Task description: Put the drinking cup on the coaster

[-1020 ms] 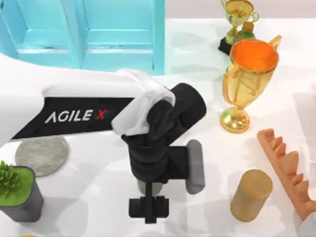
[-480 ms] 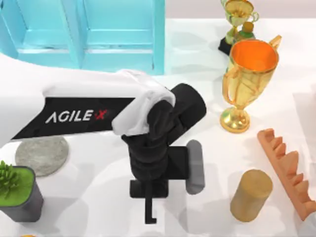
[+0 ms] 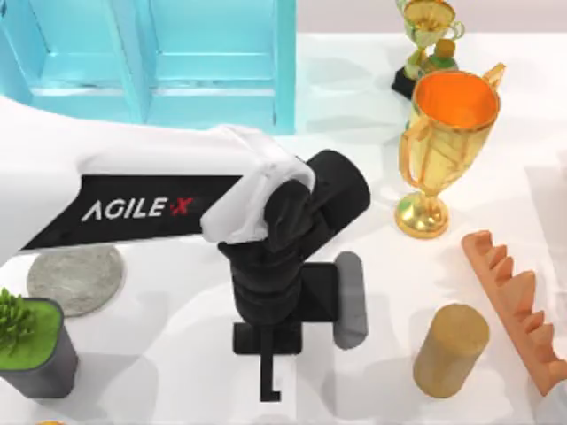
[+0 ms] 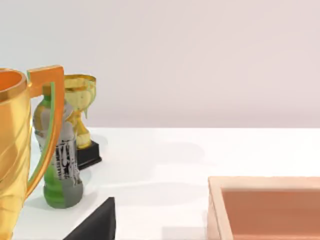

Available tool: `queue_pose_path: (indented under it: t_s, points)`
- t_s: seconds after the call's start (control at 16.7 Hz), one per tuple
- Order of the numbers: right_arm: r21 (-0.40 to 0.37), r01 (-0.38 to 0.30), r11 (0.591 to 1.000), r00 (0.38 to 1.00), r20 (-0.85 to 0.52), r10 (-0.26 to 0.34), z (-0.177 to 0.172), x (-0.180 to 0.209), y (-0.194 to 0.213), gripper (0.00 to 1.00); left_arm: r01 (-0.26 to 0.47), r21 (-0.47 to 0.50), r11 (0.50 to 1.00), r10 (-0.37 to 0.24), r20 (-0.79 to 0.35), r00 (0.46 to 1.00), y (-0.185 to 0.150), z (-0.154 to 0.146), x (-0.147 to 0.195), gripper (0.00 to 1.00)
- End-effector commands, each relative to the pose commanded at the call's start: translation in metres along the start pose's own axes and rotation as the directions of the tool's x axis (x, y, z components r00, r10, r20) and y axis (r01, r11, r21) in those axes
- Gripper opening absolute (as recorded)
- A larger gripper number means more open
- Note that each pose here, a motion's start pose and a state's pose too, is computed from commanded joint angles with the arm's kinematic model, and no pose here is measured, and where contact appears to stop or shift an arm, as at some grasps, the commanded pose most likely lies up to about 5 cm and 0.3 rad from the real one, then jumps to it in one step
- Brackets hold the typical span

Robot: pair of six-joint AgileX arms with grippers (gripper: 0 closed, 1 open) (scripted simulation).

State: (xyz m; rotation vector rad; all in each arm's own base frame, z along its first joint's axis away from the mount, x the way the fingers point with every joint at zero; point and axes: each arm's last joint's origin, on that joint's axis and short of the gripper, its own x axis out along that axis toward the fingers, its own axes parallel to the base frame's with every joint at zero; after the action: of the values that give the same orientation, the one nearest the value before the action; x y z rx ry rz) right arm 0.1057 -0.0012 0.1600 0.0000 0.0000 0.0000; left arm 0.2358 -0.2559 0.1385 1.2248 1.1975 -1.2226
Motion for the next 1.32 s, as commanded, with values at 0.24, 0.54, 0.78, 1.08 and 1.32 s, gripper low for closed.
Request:
queue_pose_path:
  t_s: [0.24, 0.54, 0.78, 1.08, 1.32]
  points:
    - [0.000, 0.000, 1.000, 1.000, 0.000, 0.000, 0.000, 0.000, 0.000, 1.00, 0.007, -0.116, 0.993, -0.006, 0.003, 1.000, 0.013, -0.010, -0.004, 0.00]
    - [0.000, 0.000, 1.000, 1.000, 0.000, 0.000, 0.000, 0.000, 0.000, 1.00, 0.025, -0.567, 0.824, -0.024, 0.009, 1.000, 0.055, -0.063, -0.022, 0.00]
    - [0.000, 0.000, 1.000, 1.000, 0.000, 0.000, 0.000, 0.000, 0.000, 1.00, 0.030, -0.899, 0.438, -0.034, 0.016, 0.999, 0.082, -0.122, -0.040, 0.00]
    - [0.000, 0.000, 1.000, 1.000, 0.000, 0.000, 0.000, 0.000, 0.000, 1.00, 0.046, -0.998, 0.041, 0.013, 0.047, 0.999, 0.097, -0.180, -0.067, 0.00]
    - [0.000, 0.000, 1.000, 1.000, 0.000, 0.000, 0.000, 0.000, 0.000, 1.00, 0.051, -0.999, 0.000, 0.024, 0.051, 0.998, 0.098, -0.187, -0.071, 0.00]
